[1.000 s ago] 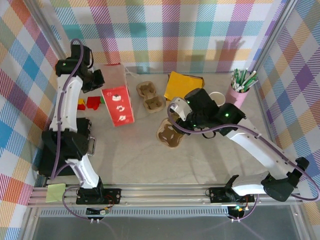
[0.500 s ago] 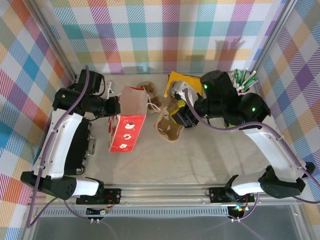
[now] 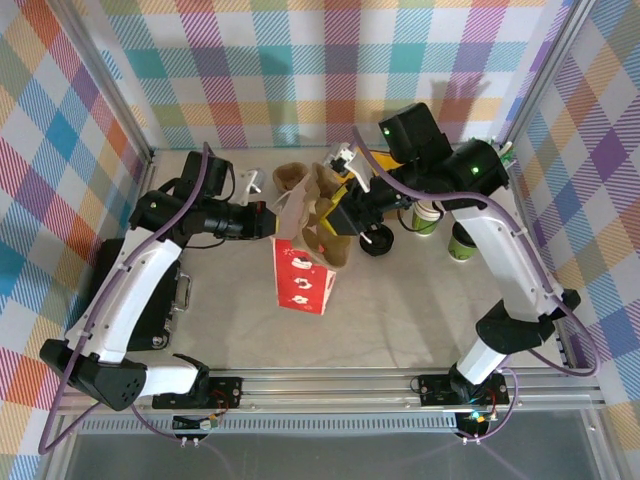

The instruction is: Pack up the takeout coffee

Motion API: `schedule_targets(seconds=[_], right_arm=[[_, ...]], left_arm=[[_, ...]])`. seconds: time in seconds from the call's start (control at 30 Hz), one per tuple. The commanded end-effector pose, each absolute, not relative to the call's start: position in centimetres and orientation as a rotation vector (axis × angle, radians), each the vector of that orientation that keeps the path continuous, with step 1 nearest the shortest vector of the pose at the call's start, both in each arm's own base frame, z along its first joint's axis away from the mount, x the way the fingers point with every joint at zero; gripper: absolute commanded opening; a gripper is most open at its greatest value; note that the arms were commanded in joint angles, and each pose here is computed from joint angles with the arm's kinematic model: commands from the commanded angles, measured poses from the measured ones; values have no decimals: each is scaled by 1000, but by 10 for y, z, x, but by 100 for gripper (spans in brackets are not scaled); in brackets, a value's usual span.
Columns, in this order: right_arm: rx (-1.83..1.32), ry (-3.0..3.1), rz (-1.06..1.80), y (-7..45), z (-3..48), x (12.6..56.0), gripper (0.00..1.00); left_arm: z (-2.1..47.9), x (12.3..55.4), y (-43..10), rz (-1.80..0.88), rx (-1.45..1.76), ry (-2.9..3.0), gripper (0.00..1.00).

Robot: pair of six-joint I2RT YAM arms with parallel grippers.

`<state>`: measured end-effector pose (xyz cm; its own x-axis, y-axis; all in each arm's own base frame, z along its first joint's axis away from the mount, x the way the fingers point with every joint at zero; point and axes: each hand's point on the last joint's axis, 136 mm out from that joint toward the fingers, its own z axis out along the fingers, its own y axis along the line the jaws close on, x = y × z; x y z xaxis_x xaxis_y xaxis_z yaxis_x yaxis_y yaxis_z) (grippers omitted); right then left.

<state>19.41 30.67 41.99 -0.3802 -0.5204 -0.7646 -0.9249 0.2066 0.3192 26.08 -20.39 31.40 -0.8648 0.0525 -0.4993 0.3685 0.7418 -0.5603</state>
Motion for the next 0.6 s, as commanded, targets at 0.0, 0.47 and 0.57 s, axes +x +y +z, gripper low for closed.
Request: schedule_targets(seconds=[0.0, 0.47, 0.57], right_arm=[[-1391, 1967, 1211, 308, 420, 184, 36], [-1371, 2263, 1252, 316, 338, 222, 36], [-1371, 2304, 1230, 316, 326, 230, 35]], left_arm=[[328, 256, -222, -1057, 422, 2377, 0], [285, 260, -223, -995, 541, 2454, 0], [282, 259, -224, -994, 574, 2453, 0]])
